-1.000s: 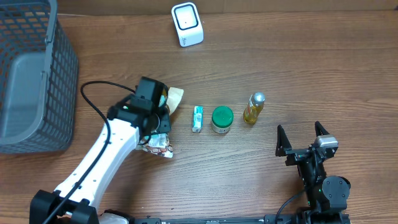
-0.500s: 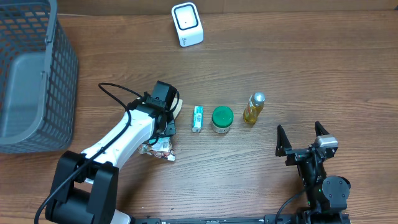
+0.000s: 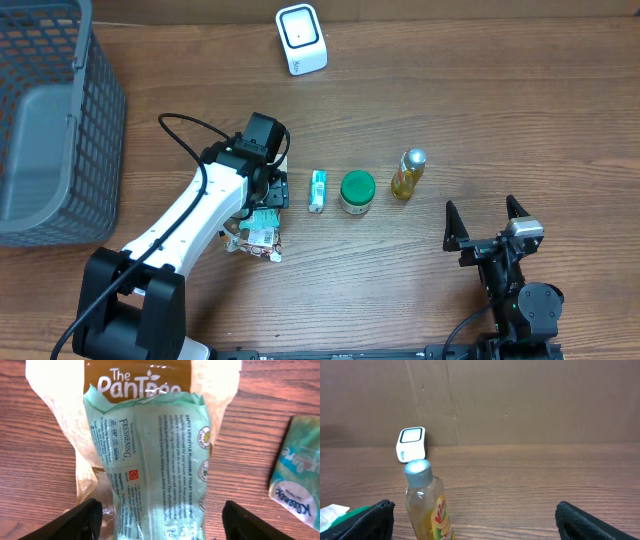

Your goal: Scan the item barcode

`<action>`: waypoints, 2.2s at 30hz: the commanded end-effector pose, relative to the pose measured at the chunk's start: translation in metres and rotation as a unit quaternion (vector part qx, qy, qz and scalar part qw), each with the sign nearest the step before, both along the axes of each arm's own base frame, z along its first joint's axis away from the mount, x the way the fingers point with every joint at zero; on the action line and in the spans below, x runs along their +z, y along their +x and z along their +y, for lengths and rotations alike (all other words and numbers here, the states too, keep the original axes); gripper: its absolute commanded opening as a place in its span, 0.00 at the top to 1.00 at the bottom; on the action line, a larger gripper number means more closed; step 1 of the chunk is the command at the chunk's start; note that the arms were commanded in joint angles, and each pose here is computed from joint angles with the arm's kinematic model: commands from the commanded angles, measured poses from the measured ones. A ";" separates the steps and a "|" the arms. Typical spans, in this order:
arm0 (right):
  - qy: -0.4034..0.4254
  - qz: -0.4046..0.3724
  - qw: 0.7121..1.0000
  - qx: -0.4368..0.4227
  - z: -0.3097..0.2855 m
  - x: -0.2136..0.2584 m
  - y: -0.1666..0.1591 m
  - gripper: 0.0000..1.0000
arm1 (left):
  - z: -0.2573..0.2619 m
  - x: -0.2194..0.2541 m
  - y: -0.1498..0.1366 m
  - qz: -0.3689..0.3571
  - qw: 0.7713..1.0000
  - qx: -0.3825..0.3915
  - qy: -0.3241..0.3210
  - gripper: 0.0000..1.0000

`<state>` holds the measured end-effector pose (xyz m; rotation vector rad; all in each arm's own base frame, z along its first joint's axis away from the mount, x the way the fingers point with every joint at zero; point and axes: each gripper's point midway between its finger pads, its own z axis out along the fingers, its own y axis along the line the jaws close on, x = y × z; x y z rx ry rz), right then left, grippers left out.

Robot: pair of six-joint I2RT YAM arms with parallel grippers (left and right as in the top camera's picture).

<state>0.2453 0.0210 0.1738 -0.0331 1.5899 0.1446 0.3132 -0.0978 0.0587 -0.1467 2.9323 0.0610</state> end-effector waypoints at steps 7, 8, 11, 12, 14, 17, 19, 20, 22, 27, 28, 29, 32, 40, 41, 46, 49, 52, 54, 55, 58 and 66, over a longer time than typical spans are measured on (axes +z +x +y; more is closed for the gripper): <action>0.001 0.000 1.000 -0.004 -0.002 -0.003 0.000 0.00 | -0.005 0.005 0.000 0.003 1.000 -0.028 -0.009 0.24; 0.001 0.000 1.000 -0.004 -0.002 -0.003 0.000 0.00 | -0.003 0.005 0.000 0.002 1.000 -0.027 -0.003 0.24; 0.001 0.000 1.000 -0.004 -0.002 -0.003 0.000 0.00 | 0.000 0.002 -0.001 0.006 1.000 -0.025 0.008 0.20; 0.001 0.000 1.000 -0.004 -0.002 -0.003 0.000 0.00 | 0.001 0.000 -0.001 0.009 1.000 -0.025 0.009 0.20; 0.001 0.000 1.000 -0.004 -0.002 -0.003 0.000 0.00 | 0.002 -0.006 -0.004 0.022 0.999 -0.025 0.014 0.20; 0.001 0.000 1.000 -0.004 -0.002 -0.003 0.000 0.00 | 0.002 -0.013 -0.006 0.034 0.999 -0.026 0.017 0.23; 0.001 0.000 1.000 -0.004 -0.002 -0.003 0.000 0.00 | 0.001 -0.018 -0.008 0.043 0.999 -0.026 0.015 0.24; 0.001 0.000 1.000 -0.004 -0.002 -0.003 0.000 0.00 | 0.001 -0.020 -0.008 0.046 0.998 -0.026 0.016 0.25; 0.001 0.000 1.000 -0.004 -0.002 -0.003 0.000 0.00 | 0.001 -0.020 -0.007 0.044 0.999 -0.026 0.016 0.26; 0.001 0.000 1.000 -0.004 -0.002 -0.003 0.000 0.00 | 0.000 -0.018 -0.005 0.039 0.999 -0.027 0.014 0.35; 0.001 0.000 1.000 -0.004 -0.002 -0.003 0.000 0.00 | 0.000 -0.017 -0.004 0.039 0.999 -0.026 0.014 0.37; 0.001 0.000 1.000 -0.004 -0.002 -0.003 0.000 0.00 | 0.000 -0.016 -0.004 0.039 0.999 -0.026 0.014 0.38; 0.001 0.000 1.000 -0.004 -0.002 -0.003 0.000 0.00 | -0.002 -0.009 -0.001 0.038 0.999 -0.027 0.013 0.41; 0.001 0.000 1.000 -0.004 -0.002 -0.003 0.000 0.00 | -0.024 0.016 0.008 0.036 0.998 -0.035 -0.041 0.44; 0.001 0.000 1.000 -0.004 -0.002 -0.003 0.000 0.00 | -0.028 0.016 0.007 0.039 0.997 -0.036 -0.053 0.46; 0.001 0.000 1.000 -0.004 -0.002 -0.003 0.000 0.00 | -0.036 0.010 0.002 0.045 0.996 -0.039 -0.063 0.47; 0.001 0.000 1.000 -0.004 -0.002 -0.003 0.000 0.00 | -0.040 0.006 -0.003 0.050 0.996 -0.045 -0.064 0.45; 0.001 0.000 1.000 -0.004 -0.002 -0.003 0.000 0.00 | -0.046 0.005 -0.008 0.058 0.994 -0.052 -0.072 0.34; 0.001 0.000 1.000 -0.004 -0.002 -0.003 0.000 0.00 | -0.053 0.005 -0.011 0.064 0.992 -0.055 -0.092 0.31; 0.001 0.000 1.000 -0.004 -0.002 -0.003 0.000 0.00 | -0.056 0.006 -0.012 0.067 0.991 -0.057 -0.102 0.29; 0.001 0.000 1.000 -0.004 -0.002 -0.003 0.000 0.00 | -0.054 0.006 -0.011 0.064 0.992 -0.056 -0.094 0.33; 0.001 0.000 1.000 -0.004 -0.002 -0.003 0.000 0.00 | -0.048 0.004 -0.011 0.063 0.994 -0.054 -0.075 0.88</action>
